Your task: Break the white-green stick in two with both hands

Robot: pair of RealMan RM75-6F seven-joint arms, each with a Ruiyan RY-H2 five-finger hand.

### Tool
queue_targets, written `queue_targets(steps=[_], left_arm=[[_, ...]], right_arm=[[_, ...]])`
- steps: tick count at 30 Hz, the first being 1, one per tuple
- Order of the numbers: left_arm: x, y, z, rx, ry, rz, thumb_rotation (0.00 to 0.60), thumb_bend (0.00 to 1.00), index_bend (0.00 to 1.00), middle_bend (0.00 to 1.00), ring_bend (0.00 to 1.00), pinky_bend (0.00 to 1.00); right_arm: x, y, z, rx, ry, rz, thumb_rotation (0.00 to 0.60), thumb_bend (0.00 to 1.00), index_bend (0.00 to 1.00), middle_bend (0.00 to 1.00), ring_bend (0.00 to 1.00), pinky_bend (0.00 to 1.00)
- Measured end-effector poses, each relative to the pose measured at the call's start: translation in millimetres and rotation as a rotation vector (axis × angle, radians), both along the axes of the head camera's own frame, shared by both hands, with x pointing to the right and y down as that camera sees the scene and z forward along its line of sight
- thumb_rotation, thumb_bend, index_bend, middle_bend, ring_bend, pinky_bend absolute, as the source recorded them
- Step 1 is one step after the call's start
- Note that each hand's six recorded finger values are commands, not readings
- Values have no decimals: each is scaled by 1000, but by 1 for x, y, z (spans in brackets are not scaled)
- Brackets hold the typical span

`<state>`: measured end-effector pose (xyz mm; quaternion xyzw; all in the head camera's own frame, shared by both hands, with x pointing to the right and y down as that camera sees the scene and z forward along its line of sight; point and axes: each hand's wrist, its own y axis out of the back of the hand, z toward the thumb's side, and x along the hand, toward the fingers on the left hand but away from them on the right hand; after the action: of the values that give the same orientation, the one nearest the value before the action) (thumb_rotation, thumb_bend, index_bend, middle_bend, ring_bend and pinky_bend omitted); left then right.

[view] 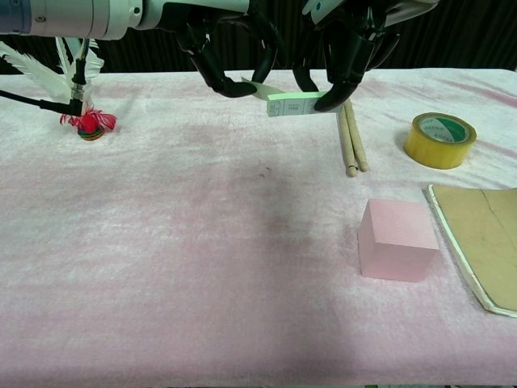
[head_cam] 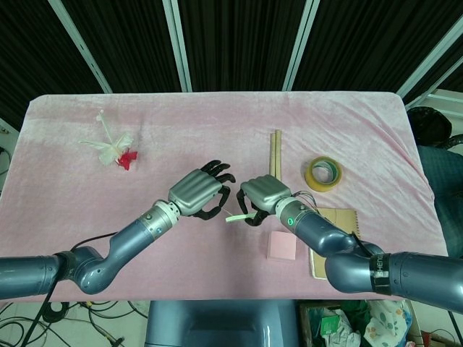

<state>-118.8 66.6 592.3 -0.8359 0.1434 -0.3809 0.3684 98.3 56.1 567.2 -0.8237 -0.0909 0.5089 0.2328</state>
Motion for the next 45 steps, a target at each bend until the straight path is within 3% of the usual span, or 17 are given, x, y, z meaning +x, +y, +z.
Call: queue_targets(steps=[14,32,40,45], left_arm=[[-4,-3,-3,-6,2,-19,600,556,674,221,0,0],[-47,-11,-5,21,-67,-59,600,559,677,220,0,0],[-88,-14,9,16,-128,-108,600,558,677,215,0,0],[-103,-3,28,-18,-143,-119,600,556,673,211,0,0]], right_arm=[[3,0,-1,4,-4,4,600,530,842,1000,1000,982],[41,-10,2,24,36,81,600,555,854,1000,1000,982],[65,-15,7,54,61,124,600,555,854,1000,1000,981],[63,-10,19,74,50,133,600,551,854,1000,1000,981]])
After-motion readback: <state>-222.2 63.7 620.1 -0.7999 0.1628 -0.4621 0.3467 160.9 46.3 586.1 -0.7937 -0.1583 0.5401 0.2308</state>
